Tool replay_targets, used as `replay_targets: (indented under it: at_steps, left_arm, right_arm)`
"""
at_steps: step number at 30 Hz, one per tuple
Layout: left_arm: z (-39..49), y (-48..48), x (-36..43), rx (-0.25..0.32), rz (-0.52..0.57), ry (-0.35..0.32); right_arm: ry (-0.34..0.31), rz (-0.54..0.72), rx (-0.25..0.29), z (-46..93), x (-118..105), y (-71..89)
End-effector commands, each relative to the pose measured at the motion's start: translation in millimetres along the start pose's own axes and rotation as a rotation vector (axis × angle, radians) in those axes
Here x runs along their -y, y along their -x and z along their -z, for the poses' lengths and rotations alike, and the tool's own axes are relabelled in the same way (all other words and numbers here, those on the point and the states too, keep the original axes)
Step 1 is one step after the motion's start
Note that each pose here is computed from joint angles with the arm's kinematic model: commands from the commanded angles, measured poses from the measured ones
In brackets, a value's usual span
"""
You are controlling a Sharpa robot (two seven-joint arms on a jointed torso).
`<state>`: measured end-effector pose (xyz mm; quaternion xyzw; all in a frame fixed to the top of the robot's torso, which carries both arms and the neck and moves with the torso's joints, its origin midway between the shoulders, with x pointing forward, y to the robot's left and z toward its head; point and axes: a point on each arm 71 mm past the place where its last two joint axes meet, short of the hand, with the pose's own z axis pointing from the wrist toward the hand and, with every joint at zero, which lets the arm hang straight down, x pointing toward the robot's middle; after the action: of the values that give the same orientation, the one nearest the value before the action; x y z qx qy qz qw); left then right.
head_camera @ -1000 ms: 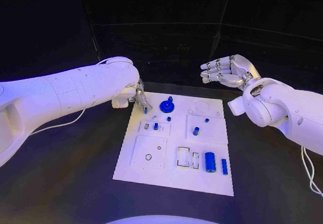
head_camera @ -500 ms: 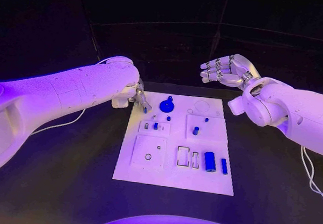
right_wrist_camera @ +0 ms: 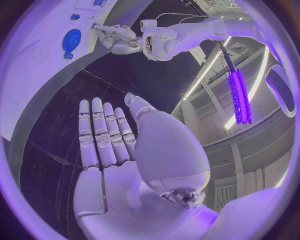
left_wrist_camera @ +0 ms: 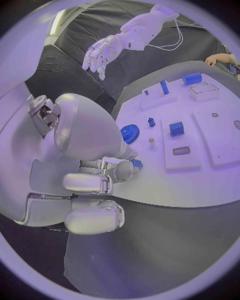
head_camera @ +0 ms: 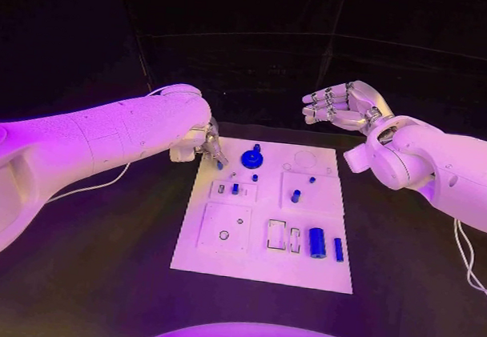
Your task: Assemble the parts on the task board
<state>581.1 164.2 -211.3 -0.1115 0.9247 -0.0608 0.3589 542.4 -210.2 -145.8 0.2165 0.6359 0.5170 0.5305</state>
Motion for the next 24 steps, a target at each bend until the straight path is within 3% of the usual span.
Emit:
replay_targets:
  at_steps: [1,11,17,24]
  left_arm:
    - [0.4,-0.2,2.1,-0.008,0.006,-0.022]
    - [2.5,0.7,-2.1,0.017,0.037,-0.043]
    - [10.3,0.8,-10.3,0.055,0.102,-0.075]
    - [26.0,-4.5,-16.7,0.089,0.16,-0.123]
  right_arm:
    - [0.013,-0.005,-0.007,-0.5,-2.3,-0.5]
    - [0.012,-0.006,-0.009,-0.2,-1.9,0.0]
    - [0.007,-0.003,-0.004,0.6,-0.4,2.7]
    - [0.004,-0.002,-0.003,0.9,0.8,4.5]
